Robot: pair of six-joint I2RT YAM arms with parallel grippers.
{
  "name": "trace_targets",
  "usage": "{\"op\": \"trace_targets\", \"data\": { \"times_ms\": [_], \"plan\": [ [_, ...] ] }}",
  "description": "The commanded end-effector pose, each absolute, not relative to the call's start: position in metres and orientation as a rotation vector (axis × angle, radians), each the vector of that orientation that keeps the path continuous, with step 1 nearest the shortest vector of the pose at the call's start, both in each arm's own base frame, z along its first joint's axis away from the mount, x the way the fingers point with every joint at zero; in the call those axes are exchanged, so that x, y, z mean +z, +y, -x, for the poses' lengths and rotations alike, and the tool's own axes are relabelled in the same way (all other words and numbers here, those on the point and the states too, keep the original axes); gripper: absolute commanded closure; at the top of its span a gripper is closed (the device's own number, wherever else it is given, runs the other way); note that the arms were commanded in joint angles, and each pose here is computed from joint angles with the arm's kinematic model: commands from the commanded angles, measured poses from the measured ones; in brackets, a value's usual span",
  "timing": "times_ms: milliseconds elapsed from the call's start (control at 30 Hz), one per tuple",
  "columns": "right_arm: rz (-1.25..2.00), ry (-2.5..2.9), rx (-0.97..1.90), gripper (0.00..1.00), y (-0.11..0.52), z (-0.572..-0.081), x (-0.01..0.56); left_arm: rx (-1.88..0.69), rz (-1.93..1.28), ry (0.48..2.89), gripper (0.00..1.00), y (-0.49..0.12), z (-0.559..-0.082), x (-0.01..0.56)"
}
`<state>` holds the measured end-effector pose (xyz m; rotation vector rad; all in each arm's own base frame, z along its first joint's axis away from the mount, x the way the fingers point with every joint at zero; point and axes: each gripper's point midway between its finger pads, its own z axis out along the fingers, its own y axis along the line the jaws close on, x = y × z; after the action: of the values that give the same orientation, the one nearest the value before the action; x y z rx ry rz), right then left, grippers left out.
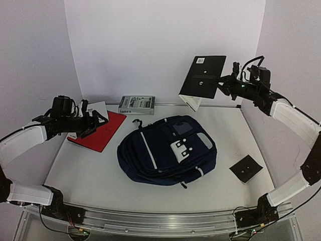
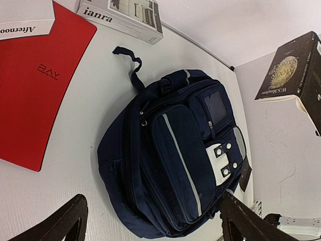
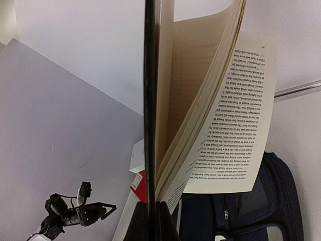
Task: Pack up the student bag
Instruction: Pick up the book from the center of the board.
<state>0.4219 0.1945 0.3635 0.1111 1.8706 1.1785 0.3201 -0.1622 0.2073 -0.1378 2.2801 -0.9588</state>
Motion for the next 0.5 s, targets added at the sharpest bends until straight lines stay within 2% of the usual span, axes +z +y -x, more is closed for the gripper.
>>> {"op": "trace_targets", "data": {
  "times_ms": [0, 167, 467],
  "plan": [
    [0.067, 1.748, 1.152, 1.00, 0.193, -0.382, 0.419, -1.000, 0.066, 2.212, 0.09, -0.169, -0.320, 0.230],
    [0.125, 1.898, 1.183, 1.00, 0.216, -0.353, 0.382, -1.046, 0.070, 2.224, 0.09, -0.176, -0.313, 0.224],
    [0.378, 2.159, 1.381, 1.00, 0.307, -0.294, 0.296, -1.118, 0.087, 2.245, 0.09, -0.190, -0.300, 0.208]
  ]
}}
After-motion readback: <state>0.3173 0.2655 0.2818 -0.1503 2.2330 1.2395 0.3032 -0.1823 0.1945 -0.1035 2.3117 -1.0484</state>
